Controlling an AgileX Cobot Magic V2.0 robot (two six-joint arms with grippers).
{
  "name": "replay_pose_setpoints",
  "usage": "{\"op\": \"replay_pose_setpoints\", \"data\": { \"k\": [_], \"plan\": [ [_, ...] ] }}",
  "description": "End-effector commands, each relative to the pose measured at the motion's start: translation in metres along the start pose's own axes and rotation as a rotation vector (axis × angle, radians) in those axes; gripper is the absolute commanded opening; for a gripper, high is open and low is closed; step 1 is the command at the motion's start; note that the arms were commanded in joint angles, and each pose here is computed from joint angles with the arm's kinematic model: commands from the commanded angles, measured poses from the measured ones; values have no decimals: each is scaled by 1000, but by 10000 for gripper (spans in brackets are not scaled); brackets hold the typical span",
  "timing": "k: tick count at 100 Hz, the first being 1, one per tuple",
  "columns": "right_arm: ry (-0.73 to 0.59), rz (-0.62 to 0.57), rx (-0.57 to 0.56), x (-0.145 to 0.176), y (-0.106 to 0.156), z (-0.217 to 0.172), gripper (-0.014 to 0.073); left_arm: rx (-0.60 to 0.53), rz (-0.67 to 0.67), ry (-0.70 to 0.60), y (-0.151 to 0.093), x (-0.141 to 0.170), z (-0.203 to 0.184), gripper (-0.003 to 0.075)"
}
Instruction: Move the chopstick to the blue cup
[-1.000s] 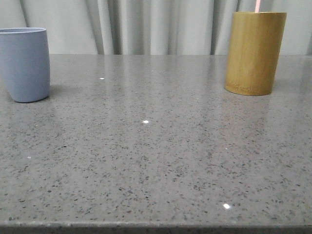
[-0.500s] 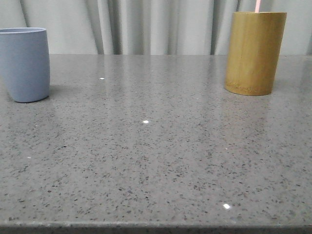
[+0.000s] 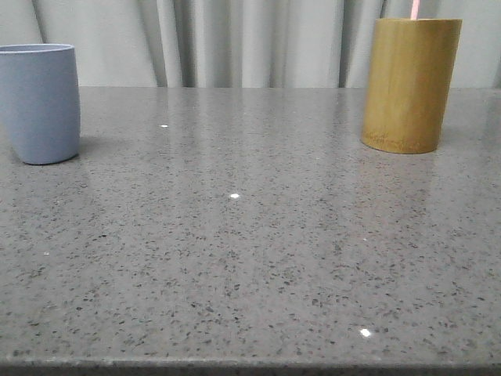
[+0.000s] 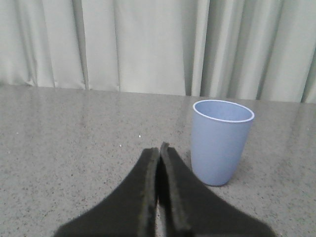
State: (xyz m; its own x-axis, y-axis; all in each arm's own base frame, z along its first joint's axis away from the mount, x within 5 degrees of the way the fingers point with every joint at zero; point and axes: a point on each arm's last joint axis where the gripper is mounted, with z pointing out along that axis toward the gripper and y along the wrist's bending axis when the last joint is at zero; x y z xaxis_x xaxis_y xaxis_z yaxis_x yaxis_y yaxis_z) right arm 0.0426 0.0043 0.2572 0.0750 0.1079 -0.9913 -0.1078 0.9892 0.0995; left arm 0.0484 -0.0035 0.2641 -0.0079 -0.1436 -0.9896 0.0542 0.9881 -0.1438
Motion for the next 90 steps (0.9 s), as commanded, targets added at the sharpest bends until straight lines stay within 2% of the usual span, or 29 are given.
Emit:
{"op": "replay_pose_setpoints", "data": {
  "k": [1, 18, 26, 41, 53, 90],
  "plan": [
    [-23, 0, 2, -36, 3, -5, -68, 5, -34, 45, -6, -34, 4, -19],
    [104, 0, 15, -80, 8, -11, -68, -1, -39, 259, -14, -75, 18, -19],
    [129, 0, 18, -101, 10, -12, -68, 1, -40, 289, -18, -95, 23, -19],
    [72, 1, 12, -130, 13, -14, -68, 2, -39, 280, -20, -114, 35, -19],
    [12, 1, 6, -136, 14, -14, -68, 2, -40, 267, -20, -116, 37, -19],
    [17, 1, 6, -135, 13, -14, -68, 2, -40, 271, -20, -115, 37, -19]
  ]
}}
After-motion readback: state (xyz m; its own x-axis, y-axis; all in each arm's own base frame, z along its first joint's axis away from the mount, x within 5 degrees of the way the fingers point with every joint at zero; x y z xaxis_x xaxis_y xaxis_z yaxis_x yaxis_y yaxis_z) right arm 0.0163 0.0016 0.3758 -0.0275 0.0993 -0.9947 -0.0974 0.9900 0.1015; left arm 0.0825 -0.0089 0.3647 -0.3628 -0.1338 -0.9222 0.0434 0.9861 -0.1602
